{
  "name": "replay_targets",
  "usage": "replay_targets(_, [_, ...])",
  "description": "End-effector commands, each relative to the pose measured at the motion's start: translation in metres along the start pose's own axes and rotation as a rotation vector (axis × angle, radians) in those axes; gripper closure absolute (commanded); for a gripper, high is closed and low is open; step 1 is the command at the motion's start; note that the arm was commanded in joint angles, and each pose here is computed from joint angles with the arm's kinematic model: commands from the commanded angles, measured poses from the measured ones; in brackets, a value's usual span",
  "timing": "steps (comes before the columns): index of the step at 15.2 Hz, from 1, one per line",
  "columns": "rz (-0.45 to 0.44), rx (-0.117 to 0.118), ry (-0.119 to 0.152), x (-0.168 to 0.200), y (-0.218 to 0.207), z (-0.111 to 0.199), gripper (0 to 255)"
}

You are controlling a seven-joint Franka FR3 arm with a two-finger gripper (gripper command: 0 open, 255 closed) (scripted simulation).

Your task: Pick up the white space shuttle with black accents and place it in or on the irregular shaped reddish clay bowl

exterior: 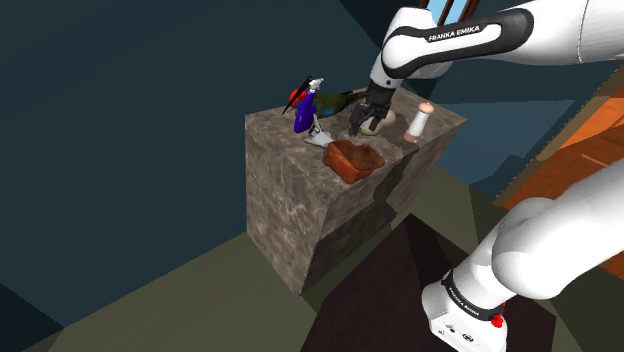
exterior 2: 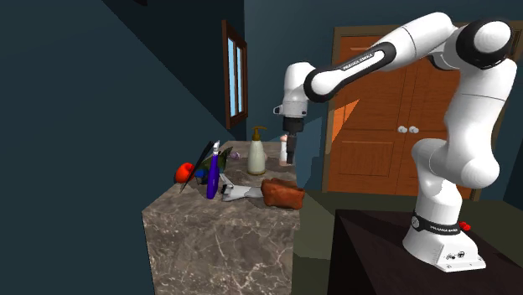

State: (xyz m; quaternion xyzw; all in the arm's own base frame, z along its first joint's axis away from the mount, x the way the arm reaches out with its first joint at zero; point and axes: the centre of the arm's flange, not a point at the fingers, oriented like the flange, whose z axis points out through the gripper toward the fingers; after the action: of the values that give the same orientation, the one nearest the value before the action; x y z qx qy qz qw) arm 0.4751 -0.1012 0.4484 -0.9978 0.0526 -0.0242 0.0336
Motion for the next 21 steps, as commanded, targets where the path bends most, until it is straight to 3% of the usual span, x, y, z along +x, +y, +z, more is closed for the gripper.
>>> replay_targets(1, [-0.006, -0.004, 0.005, 0.018, 0.007, 0.016, 0])
replay_targets(17, [-0.055, -0.034, 0.042, 0.179, 0.077, 0.122, 0])
replay_targets(21, [-0.057, -0.035, 0.043, 0.186, 0.080, 0.142, 0])
